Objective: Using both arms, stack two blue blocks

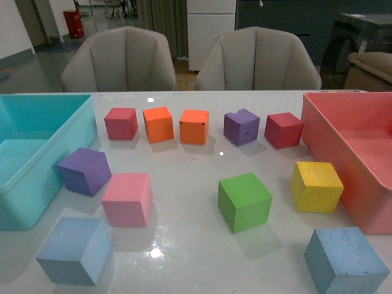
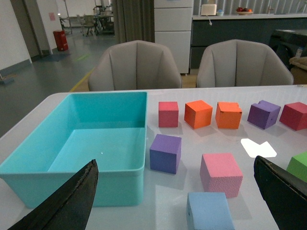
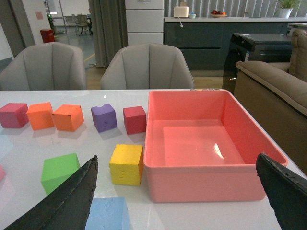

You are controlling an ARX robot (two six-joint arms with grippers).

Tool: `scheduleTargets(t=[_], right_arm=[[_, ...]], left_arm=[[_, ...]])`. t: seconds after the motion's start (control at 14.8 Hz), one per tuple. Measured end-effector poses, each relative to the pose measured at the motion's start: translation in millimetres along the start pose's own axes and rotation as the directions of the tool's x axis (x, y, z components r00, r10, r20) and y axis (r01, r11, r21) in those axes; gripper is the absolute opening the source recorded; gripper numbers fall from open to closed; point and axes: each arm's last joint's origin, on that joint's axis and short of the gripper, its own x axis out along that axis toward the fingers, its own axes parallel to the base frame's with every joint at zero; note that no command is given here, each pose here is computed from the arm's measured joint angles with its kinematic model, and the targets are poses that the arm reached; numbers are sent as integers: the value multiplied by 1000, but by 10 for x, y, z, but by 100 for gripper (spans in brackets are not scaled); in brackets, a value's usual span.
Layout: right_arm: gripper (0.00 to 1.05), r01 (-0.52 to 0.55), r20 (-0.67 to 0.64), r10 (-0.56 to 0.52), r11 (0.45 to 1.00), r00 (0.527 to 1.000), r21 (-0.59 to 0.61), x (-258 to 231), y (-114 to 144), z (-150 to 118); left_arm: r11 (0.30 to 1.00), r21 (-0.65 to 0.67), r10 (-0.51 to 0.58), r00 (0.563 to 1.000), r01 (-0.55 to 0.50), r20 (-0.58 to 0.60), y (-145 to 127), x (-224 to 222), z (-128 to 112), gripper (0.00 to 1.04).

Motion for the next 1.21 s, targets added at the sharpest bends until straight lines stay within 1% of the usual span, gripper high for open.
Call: scheduleTargets(t=[1.08, 1.15, 1.21], right_arm=[[98, 0, 0, 0, 1000, 1000, 0, 0, 0, 0], [98, 21, -58, -19, 999, 998, 27, 8, 6, -17], [98, 26, -87, -20, 997, 996, 68, 94, 15, 46]], left_arm=[[1000, 0, 0, 1000, 0, 0, 0, 0, 0, 98], [1000, 0, 0, 1000, 0, 0, 0, 0, 0, 98], [1000, 0, 0, 1000, 0, 0, 0, 0, 0, 98]])
